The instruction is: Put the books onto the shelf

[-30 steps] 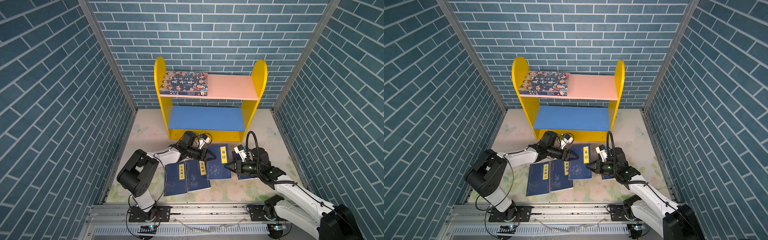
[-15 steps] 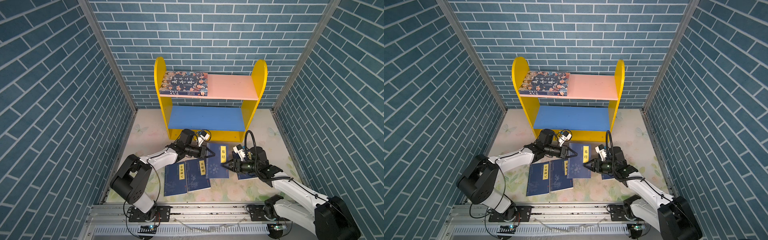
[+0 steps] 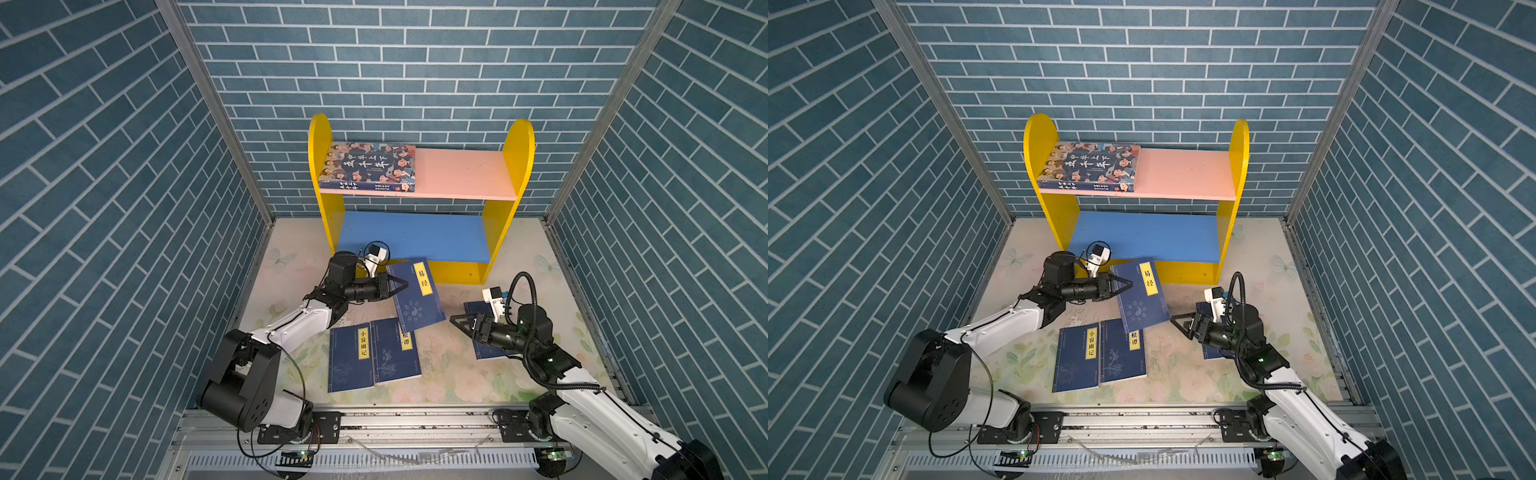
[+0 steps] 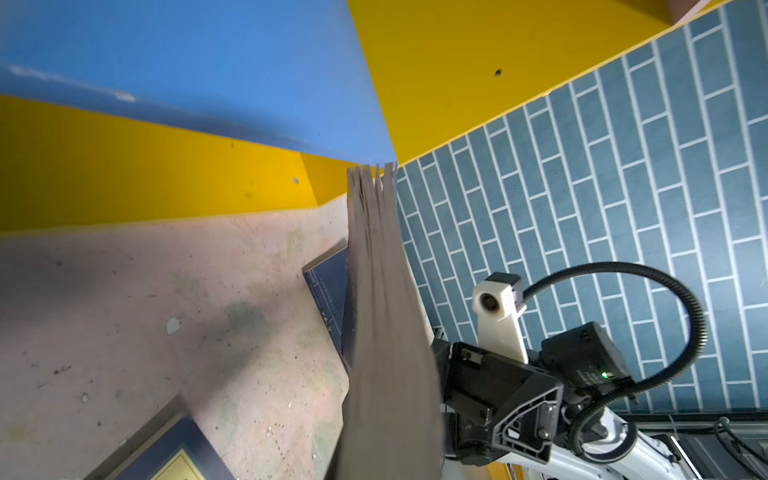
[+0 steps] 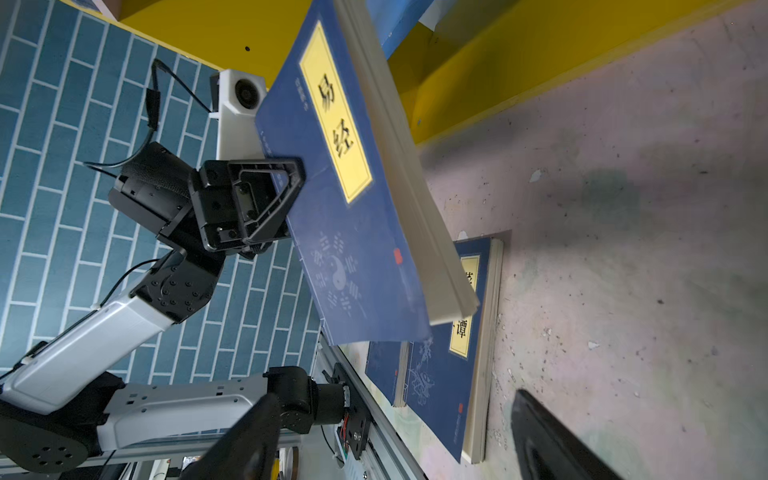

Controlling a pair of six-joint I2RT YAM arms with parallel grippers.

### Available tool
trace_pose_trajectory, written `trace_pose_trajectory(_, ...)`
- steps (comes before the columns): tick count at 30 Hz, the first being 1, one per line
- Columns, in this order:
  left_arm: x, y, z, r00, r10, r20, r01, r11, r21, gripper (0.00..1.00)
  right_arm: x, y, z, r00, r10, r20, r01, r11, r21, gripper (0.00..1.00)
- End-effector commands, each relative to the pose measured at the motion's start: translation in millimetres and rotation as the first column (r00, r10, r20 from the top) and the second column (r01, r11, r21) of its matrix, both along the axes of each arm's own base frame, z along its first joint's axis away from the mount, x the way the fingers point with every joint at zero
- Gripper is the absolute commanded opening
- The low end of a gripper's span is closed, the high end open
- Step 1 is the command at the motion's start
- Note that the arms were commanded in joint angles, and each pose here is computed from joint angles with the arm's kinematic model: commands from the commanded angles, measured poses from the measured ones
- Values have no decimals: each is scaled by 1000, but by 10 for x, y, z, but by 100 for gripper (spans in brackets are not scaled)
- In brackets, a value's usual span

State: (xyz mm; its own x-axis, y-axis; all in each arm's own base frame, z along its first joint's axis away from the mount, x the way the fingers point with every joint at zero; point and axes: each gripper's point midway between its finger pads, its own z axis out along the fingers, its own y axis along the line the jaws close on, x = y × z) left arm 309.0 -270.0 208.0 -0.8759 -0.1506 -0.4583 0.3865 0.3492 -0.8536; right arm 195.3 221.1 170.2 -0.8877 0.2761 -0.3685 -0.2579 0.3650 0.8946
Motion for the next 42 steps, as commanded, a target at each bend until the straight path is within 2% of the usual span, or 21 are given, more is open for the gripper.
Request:
trace_pose_trajectory(1, 58, 53, 356, 997, 30, 77, -23, 997, -80, 0, 76, 45, 269, 999, -33, 21, 30, 992, 120, 90)
trace_pose_trajectory(5, 135, 111, 477, 994, 70, 83, -61, 992, -114, 0, 124, 166, 426, 999, -27, 36, 19, 980, 197, 93)
trace_pose_trajectory(16, 201, 182, 675, 987, 120, 106, -98, 976, -193, 0, 197, 790, 608, 995, 44, 93, -67, 964, 257, 92)
trace_pose_trajectory(28, 244, 215, 768, 983, 155, 99, -124, 957, -264, 0, 423, 999, 666, 990, -23, 143, -27, 942, 335, 85)
trace_pose_trajectory(29, 250, 217, 763, 985, 158, 72, -133, 952, -274, 0, 446, 1003, 681, 989, -32, 147, -21, 939, 344, 84)
trace_pose_trajectory(31, 257, 221, 748, 984, 163, 65, -139, 950, -279, 0, 486, 1013, 703, 986, -49, 160, -12, 933, 360, 81)
trace_pose_trajectory(37, 236, 238, 724, 981, 173, 91, -142, 949, -280, 0, 605, 1010, 728, 980, -104, 171, 24, 908, 419, 58)
trace_pose_trajectory(42, 240, 252, 634, 980, 184, 77, -158, 952, -262, 0, 641, 1060, 772, 976, -107, 190, 17, 907, 421, 31)
